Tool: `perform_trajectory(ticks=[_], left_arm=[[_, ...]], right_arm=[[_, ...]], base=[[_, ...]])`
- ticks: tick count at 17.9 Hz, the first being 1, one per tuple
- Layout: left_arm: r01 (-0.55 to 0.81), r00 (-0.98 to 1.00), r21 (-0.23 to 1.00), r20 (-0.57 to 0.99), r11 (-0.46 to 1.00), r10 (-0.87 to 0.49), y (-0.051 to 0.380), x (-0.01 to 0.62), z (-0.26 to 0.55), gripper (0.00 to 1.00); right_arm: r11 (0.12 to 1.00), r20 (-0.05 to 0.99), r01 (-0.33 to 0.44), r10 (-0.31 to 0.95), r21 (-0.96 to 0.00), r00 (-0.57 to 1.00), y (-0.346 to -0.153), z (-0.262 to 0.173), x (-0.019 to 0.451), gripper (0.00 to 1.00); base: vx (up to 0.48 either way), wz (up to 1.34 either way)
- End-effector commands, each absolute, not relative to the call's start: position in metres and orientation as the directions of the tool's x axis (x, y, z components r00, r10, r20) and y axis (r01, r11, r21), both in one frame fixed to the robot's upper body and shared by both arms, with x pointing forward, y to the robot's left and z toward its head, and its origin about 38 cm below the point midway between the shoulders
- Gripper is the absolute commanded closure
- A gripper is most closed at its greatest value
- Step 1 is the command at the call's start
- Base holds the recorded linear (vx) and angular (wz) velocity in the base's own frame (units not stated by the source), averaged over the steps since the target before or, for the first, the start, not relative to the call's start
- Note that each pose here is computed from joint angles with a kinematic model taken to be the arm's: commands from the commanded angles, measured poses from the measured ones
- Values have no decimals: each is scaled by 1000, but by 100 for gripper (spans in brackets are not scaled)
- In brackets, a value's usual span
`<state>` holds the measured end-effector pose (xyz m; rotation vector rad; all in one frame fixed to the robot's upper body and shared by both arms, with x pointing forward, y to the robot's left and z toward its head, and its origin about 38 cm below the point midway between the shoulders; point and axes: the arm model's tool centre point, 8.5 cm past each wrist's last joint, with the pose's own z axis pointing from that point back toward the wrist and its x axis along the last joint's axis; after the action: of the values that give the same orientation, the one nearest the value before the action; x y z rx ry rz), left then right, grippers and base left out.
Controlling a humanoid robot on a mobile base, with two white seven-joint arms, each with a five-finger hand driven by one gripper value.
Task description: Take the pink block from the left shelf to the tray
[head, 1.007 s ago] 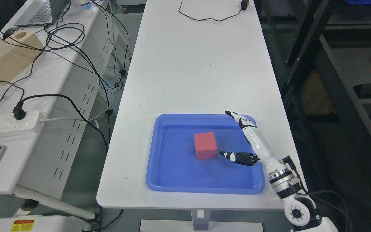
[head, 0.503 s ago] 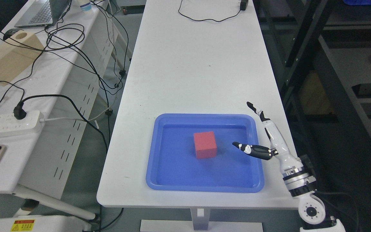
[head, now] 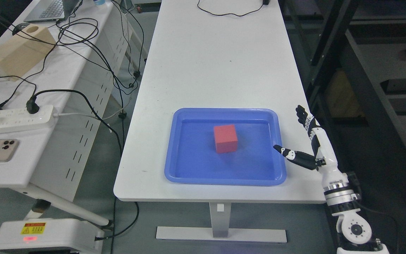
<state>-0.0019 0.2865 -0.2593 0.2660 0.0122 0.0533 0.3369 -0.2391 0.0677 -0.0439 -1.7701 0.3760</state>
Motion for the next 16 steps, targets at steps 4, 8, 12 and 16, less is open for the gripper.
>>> perform_trajectory(ticks=[4, 8, 12, 16], left_arm=[[-60, 998, 276, 43, 959, 50, 297, 23, -258, 0], [-60, 998, 276, 43, 959, 50, 297, 23, -258, 0], [-60, 998, 276, 43, 959, 50, 297, 23, -258, 0], [-60, 998, 276, 43, 959, 50, 297, 23, -258, 0]], right_arm=[[965, 970, -180, 160, -193, -181, -268, 62, 329, 1], [965, 973, -180, 161, -190, -164, -269, 56, 323, 1], [964, 976, -185, 164, -189, -141, -269, 53, 323, 1], [956, 978, -225, 164, -190, -128, -264, 49, 319, 1]], base=[[-210, 56], [-227, 46], [-214, -98], [-140, 24]])
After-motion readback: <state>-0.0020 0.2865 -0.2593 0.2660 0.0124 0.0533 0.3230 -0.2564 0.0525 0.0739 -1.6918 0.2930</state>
